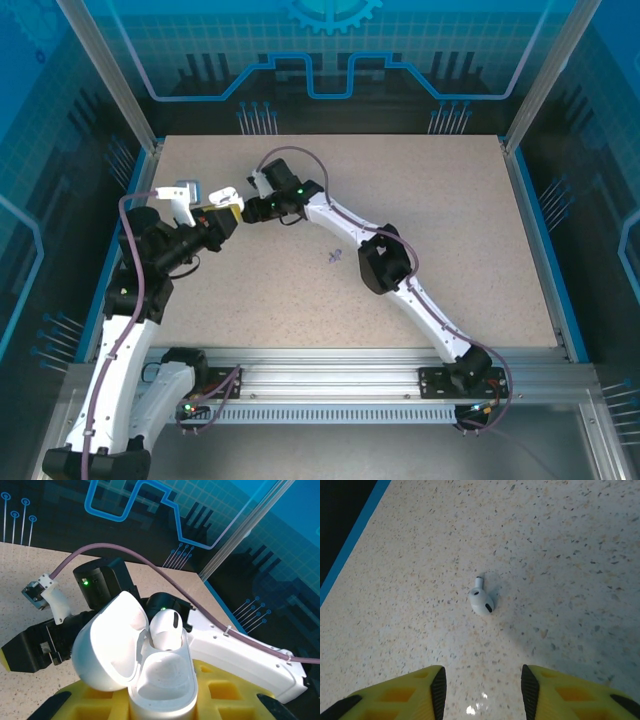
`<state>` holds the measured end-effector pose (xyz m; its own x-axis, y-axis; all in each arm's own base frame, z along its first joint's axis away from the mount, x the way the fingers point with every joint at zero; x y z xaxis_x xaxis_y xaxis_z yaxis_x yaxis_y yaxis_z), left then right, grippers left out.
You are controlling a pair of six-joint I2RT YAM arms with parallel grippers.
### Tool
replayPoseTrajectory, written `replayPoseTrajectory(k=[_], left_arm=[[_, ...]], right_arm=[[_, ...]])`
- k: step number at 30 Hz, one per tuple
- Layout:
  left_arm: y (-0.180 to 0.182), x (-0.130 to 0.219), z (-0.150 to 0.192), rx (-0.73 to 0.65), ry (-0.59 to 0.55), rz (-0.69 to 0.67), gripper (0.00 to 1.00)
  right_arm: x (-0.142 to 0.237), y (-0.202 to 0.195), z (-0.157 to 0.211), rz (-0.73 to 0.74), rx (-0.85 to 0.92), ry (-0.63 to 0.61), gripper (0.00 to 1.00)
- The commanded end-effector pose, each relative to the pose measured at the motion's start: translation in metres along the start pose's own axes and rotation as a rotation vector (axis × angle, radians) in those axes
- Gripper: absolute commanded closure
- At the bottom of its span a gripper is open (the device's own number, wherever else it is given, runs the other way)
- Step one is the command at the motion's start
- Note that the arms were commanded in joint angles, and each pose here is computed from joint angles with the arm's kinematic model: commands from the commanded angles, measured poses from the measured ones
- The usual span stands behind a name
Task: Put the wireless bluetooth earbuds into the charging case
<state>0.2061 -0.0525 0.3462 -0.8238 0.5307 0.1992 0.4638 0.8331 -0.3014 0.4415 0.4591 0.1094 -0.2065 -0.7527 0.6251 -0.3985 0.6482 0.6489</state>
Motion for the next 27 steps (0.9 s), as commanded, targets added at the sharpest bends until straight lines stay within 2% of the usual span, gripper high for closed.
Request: replayPoseTrajectory(k=[1,7,12,16,22,27], left_arm=[[-0.004,0.008,-0.012,-0.037,-0.036,-0.006,0.88],[0.002,0.005,-0.009,-0.025,-0.026,-0.051,0.89],[0.026,-0.009,-0.003,0.044,0.001,-0.137,0.89],[0.058,-0.023,0.003,0.13,-0.01,-0.232,0.89],[0.111,-0.048,0.026,0.227,-0.001,-0.371,0.89],[0.148,-0.069,0.046,0.224,0.012,-0.414,0.89]], right_arm=[[-0.009,0.011,-0.003,-0.063,-0.014,-0.032,0.54],[-0.018,0.005,-0.001,-0.084,-0.037,-0.039,0.51],[0.0,0.007,-0.01,-0.067,-0.053,-0.028,0.52],[0.037,0.009,-0.022,-0.011,-0.034,-0.054,0.53],[0.113,0.001,-0.028,0.049,-0.04,-0.171,0.51],[0.161,-0.008,-0.018,0.086,-0.039,-0.191,0.49]])
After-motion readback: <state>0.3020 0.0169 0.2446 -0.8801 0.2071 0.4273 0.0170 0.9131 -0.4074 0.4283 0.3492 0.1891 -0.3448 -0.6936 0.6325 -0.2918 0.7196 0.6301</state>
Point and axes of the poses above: each hand's point on the last joint's axis, 136 mm out from that joint toward the fingers, its own x axis back along the fingers, its own y axis along the line the jaws close on, z = x × y, the point moved 8 cm from there along x, back along the fingers, and after that the axes turned 13 degrees about -x, right-handed, at the moved point
